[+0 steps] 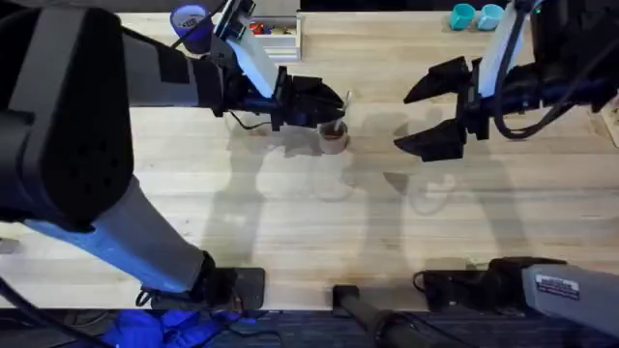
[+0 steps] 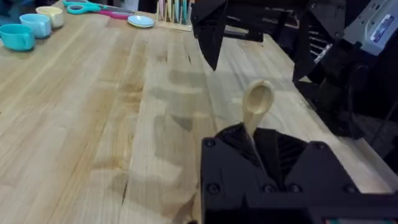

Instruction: Pick up a utensil and set it on the pink plate, then put the other utensil in the container.

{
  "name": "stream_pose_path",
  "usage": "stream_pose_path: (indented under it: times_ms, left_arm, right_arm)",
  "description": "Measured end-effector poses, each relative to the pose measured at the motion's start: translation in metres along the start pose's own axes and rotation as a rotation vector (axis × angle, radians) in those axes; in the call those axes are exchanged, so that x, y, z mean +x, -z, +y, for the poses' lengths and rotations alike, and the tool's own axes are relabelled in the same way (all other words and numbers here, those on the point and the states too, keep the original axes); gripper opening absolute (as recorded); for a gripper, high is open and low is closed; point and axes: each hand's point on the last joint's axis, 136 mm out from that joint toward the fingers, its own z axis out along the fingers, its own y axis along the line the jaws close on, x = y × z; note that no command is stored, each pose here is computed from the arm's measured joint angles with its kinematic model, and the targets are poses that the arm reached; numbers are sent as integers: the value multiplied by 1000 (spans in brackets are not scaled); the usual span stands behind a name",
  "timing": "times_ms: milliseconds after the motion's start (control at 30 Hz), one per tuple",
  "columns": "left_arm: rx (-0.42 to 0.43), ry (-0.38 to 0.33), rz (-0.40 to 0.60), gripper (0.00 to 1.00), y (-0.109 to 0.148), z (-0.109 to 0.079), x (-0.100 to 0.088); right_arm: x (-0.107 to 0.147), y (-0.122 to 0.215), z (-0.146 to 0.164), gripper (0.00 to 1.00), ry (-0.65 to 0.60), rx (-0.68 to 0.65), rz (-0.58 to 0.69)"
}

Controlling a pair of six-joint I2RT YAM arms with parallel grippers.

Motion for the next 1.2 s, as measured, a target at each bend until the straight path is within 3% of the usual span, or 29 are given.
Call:
stream_pose_path:
  times_ms: [300, 733, 1200]
  left_arm:
    - [1, 40, 1, 42, -1, 4, 17]
    - [-1, 14, 2, 42, 0, 5, 17]
    - [-28, 32, 25, 41, 3, 8, 22]
  right_arm:
    - [0, 0, 0, 996, 0, 0, 0]
    - [0, 0, 0, 996, 0, 0, 0]
    - [0, 0, 0, 997, 0, 0, 0]
